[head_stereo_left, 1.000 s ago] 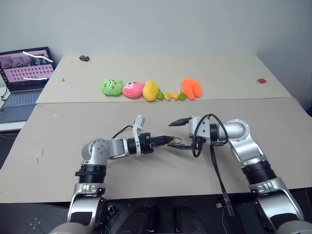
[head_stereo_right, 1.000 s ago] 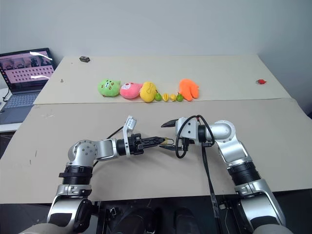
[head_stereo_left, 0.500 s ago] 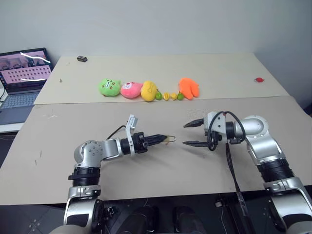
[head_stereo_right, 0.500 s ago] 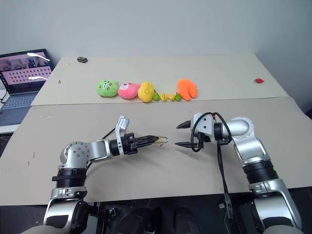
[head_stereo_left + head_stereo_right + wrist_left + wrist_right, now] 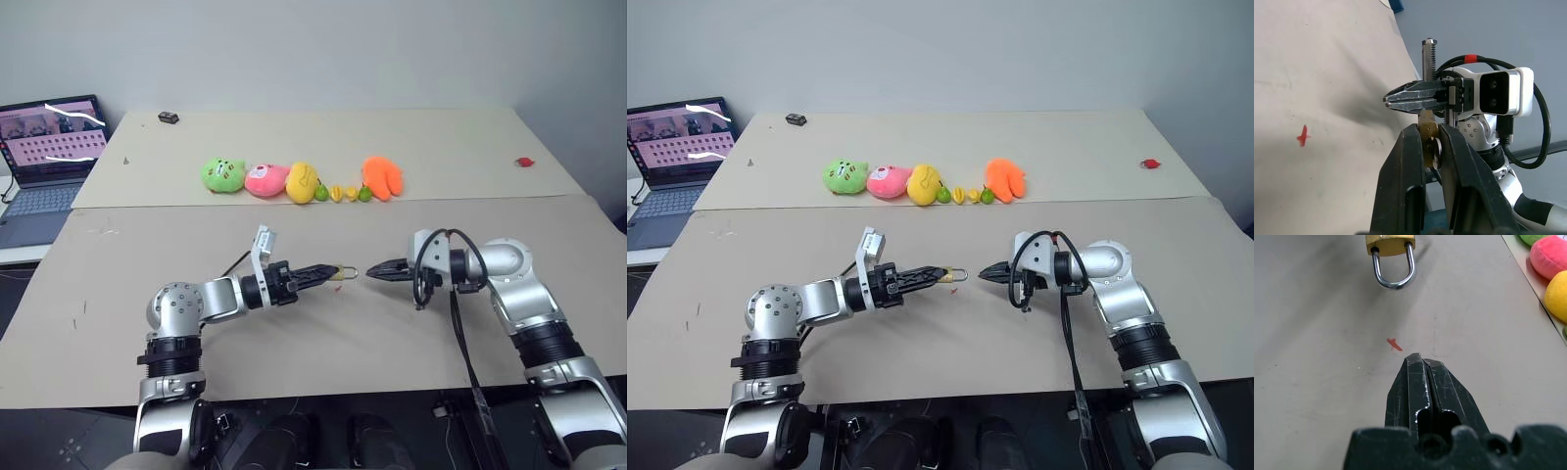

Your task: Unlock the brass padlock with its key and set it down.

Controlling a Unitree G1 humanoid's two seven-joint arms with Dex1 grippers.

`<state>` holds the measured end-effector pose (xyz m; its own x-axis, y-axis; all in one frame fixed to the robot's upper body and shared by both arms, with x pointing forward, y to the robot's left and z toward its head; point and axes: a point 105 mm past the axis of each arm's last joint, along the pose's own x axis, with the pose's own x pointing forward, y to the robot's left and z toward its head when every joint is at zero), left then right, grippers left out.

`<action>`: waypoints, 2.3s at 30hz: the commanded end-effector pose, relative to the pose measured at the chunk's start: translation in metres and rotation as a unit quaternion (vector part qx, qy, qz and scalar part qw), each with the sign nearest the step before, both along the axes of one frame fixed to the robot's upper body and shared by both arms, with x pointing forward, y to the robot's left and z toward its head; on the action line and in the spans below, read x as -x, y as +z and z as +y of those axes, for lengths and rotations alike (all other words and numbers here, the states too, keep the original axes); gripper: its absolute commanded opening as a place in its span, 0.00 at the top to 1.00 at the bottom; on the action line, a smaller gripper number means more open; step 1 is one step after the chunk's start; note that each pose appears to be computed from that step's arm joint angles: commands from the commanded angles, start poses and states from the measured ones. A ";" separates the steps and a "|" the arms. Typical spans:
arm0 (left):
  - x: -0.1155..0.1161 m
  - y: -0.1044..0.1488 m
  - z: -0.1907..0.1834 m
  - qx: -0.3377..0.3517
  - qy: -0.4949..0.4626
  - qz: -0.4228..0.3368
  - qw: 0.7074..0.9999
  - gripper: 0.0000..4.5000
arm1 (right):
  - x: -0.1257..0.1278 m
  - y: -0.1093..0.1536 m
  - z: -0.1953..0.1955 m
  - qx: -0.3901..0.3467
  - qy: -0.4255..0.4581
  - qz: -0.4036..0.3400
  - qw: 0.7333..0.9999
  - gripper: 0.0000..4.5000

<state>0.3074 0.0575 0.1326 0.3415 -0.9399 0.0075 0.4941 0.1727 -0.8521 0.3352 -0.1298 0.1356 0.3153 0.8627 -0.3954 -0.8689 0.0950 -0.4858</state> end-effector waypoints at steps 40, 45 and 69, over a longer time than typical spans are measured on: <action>-0.001 0.007 0.001 0.007 -0.001 -0.013 1.000 1.00 | 0.021 0.042 0.030 -0.042 0.073 0.037 0.996 0.98; -0.002 0.009 0.002 0.009 0.003 -0.013 1.000 1.00 | 0.024 0.032 0.032 -0.034 0.077 0.043 0.995 0.98; -0.005 0.010 0.003 0.010 0.006 -0.012 1.000 1.00 | 0.013 0.044 0.009 -0.028 0.049 0.041 0.998 0.98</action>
